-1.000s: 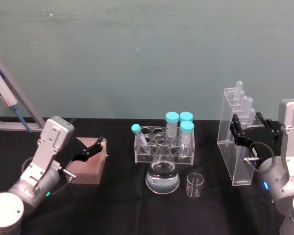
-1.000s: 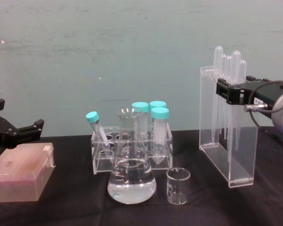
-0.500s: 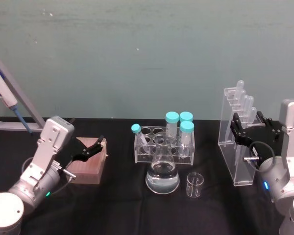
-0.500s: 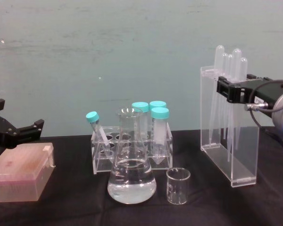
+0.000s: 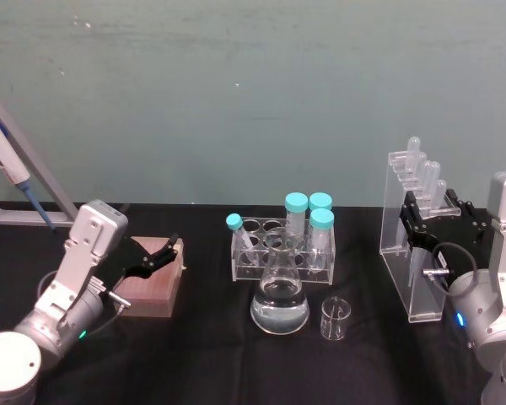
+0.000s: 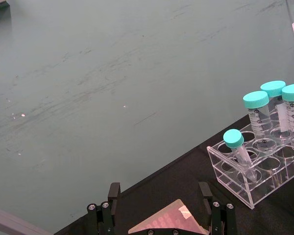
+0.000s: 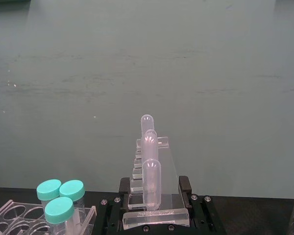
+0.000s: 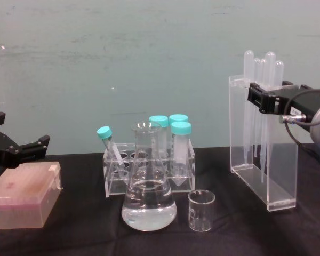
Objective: Place the experimental apparatus aside using one hand.
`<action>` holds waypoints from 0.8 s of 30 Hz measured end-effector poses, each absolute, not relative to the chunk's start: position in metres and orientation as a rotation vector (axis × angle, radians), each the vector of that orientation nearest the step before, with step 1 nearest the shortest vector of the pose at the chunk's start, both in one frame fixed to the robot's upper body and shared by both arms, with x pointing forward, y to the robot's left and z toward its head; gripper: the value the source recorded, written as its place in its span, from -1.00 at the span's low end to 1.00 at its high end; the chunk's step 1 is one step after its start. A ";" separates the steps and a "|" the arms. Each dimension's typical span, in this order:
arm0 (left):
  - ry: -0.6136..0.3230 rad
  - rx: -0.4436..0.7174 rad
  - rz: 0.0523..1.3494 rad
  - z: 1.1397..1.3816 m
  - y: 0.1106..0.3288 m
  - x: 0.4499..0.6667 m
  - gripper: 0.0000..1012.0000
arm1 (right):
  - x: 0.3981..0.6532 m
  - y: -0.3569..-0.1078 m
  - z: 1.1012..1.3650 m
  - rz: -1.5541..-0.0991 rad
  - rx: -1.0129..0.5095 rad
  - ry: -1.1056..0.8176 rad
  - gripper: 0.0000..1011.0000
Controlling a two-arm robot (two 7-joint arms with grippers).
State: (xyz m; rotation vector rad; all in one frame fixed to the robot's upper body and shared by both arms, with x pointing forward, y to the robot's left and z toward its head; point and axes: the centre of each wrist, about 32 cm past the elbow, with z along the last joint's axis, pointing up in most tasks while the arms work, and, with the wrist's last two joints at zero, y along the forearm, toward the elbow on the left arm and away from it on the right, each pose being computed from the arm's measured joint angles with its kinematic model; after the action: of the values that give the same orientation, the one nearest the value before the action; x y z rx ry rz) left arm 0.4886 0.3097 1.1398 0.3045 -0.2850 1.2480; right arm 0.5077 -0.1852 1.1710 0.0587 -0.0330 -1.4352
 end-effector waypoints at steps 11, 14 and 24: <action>-0.285 0.304 1.248 1.140 0.310 0.489 0.98 | 0.509 -0.186 1.171 -1.441 0.070 -0.042 0.20; -0.285 0.305 1.248 1.140 0.310 0.489 0.98 | 0.510 -0.187 1.171 -1.444 0.076 -0.052 0.20; -0.285 0.305 1.248 1.140 0.310 0.489 0.98 | 0.512 -0.189 1.170 -1.453 0.082 -0.069 0.20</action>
State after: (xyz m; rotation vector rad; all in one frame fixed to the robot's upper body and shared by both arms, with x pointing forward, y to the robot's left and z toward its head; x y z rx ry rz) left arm 0.4886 0.3097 1.1398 0.3045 -0.2850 1.2480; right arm 0.5118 -0.1893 1.1701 0.0820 -0.0689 -1.4533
